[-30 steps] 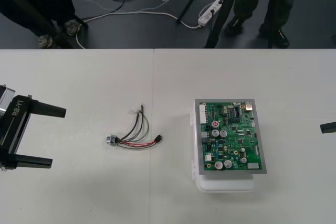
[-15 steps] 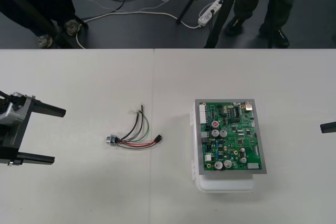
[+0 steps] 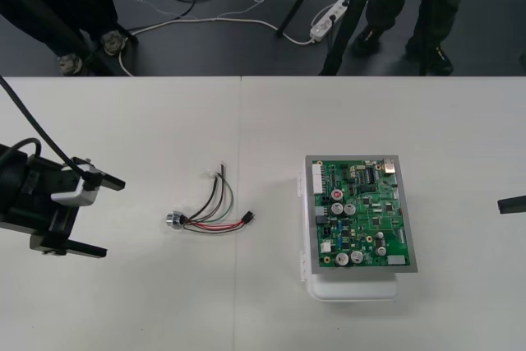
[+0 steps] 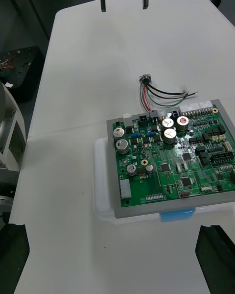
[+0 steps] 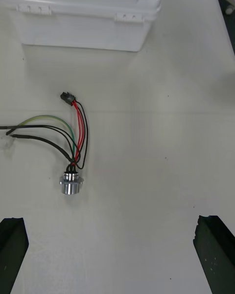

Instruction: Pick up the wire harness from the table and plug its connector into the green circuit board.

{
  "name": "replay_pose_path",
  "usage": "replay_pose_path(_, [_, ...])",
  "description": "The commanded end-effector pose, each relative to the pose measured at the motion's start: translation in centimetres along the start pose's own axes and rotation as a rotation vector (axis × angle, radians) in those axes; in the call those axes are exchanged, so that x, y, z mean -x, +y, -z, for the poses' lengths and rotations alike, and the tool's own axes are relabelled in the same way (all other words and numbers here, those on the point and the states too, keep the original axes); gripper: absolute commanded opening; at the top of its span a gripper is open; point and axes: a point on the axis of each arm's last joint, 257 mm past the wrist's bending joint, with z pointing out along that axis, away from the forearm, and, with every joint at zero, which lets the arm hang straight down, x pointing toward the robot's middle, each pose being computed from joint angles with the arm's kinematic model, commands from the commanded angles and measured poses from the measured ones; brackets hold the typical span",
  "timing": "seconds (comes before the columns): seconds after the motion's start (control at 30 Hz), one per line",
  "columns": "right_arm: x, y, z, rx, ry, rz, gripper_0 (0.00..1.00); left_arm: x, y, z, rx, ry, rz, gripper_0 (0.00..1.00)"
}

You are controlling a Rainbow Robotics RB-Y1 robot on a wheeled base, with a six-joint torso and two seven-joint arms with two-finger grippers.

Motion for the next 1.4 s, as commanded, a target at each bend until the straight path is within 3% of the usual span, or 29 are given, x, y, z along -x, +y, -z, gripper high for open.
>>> replay_pose_path(0.03, [0.3,-0.9,-0.2,-0.011,-0.016,0.032,1.00,-0.2,2.9,-0.4,0.075,0.057,-0.003,1.00])
replay_pose_path(0.6, [0.0,-4.9,0.0,-0.127,-0.167,0.110,1.00,-2.8,4.6,-6.0,0.149,0.125,-0.016,1.00])
replay_pose_path(1.4, [0.2,-5.6,-2.2,-0.118,-0.341,0.107,1.00,-6.0,7.3,-10.1,0.160,0.193,0.002,1.00])
